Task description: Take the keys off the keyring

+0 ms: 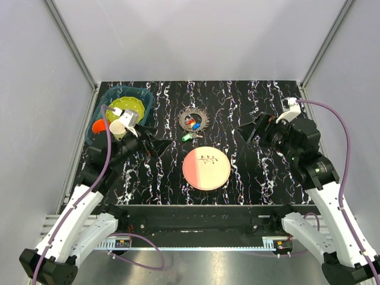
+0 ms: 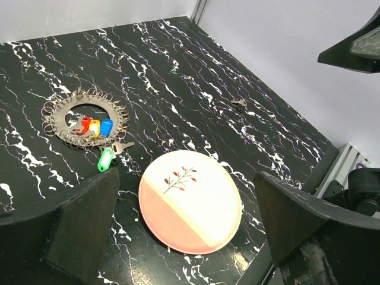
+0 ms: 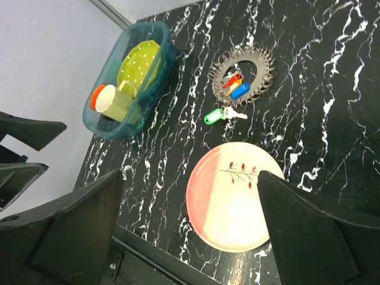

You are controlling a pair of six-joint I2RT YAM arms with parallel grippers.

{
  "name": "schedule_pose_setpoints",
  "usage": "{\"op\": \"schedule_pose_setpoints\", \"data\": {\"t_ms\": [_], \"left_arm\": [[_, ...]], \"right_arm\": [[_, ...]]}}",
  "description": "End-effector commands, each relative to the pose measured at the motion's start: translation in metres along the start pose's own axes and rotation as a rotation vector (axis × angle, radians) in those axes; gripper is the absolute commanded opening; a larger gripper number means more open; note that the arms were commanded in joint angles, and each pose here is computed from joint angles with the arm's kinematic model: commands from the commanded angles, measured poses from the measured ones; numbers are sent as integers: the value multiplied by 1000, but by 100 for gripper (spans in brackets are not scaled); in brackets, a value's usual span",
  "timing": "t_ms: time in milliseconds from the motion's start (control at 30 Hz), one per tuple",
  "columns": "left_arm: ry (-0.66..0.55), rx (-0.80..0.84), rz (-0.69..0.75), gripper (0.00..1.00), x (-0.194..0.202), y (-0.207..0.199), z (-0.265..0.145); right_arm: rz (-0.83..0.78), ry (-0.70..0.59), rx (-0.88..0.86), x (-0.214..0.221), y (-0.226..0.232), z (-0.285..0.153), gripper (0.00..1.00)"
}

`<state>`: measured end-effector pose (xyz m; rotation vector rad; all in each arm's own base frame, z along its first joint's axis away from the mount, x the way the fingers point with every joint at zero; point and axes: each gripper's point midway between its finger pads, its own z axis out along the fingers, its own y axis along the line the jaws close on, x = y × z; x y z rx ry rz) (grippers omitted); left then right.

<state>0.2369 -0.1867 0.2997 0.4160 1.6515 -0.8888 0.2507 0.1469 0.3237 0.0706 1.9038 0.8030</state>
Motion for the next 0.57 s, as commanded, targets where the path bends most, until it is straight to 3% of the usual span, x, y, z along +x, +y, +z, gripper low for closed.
{"op": "schedule_pose_setpoints", "data": {"t_ms": [0,533], "left_arm": [[-46,9,32,99,-19,-6,-3],[-108,-23,65,99,-35,-7,-12]], "right_arm": [[-22,-72,-45,-14,8,-1,100],[-18,-49,-59,-6,6,10,100]]}}
